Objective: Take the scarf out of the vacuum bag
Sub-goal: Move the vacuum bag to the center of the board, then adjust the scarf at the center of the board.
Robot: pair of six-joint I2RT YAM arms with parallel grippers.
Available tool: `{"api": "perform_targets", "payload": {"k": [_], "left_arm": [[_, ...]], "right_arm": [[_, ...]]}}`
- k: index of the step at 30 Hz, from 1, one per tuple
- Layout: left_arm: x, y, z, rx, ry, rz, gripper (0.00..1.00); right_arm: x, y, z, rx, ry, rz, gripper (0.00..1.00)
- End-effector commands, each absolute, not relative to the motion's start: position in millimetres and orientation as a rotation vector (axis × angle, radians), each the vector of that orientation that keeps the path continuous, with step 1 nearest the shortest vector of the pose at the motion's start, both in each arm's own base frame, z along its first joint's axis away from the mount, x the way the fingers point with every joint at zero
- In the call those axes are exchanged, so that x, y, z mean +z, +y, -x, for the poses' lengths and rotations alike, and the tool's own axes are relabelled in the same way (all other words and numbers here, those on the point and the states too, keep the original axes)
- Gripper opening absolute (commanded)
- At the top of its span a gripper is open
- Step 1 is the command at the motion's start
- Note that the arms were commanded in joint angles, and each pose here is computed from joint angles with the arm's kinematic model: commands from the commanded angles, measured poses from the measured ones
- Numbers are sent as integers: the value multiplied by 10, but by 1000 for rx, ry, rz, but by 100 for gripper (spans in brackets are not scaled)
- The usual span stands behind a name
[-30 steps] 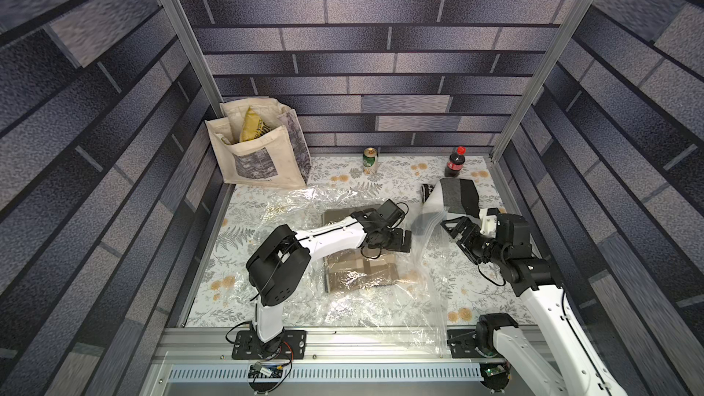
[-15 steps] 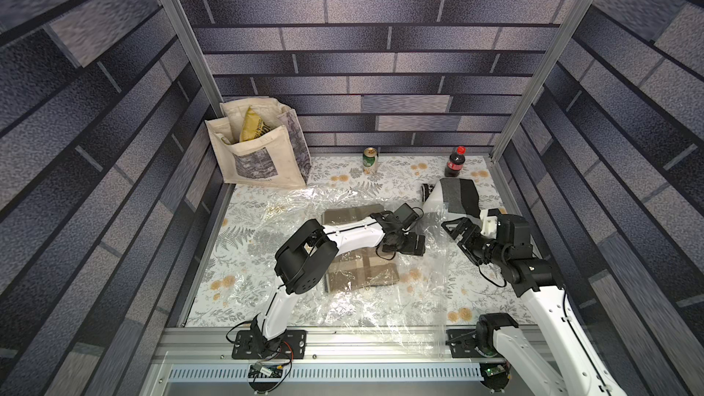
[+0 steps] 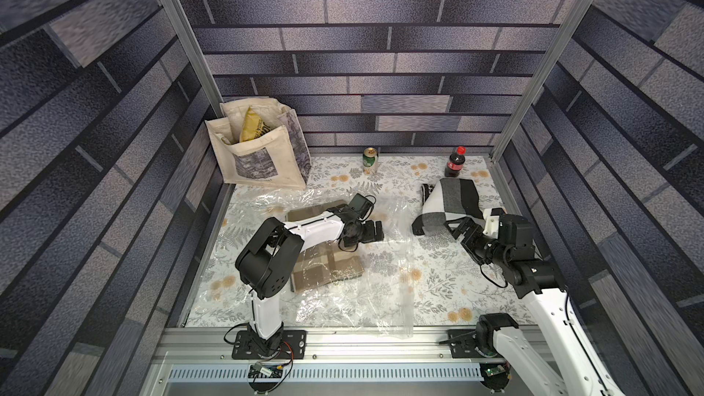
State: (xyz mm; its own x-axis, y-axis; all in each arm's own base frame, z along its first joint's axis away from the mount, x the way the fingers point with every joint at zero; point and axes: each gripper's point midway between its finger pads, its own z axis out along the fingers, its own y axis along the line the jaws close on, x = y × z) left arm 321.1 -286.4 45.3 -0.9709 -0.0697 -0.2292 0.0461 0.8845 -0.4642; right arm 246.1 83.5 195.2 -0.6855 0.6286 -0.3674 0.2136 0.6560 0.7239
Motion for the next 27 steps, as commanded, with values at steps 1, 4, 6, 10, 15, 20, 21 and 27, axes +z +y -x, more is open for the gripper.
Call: {"api": "perform_targets", "payload": {"k": [1,4,6,10,15,20,21,27], "left_arm": [[337,-2386,-3080,-547,2888,124,100],[408,-2130,-3096,-498,2872,184,100],[456,-1968,-3107,-482,2855,235,100],[617,-1773,-3143,-523,2793,302,100],[1137,-2112,-3176,-674,2662,101,100],[1823,-2646,-3025,-798,2494,-187,100],[1945,-2717,-2988,-817,2460,-220,100],[2292,-2842,-2875,-858,2367,-268,100]], "right_arm": [[1877,800,-2507,844,2276,-668,100],[1779,848,-2612,882,2286,-700,100],[1736,874,-2714,915,2271,-727,100],[1687,923,-2934,971,2239,-775,100],[1487,993,-3188,1056,2212,-876,100],[1294,935,-3382,1032,2180,-969,98],[1271,937,-3417,1042,2172,-990,98],[1122,984,-3535,1110,2140,-1099,96]]}}
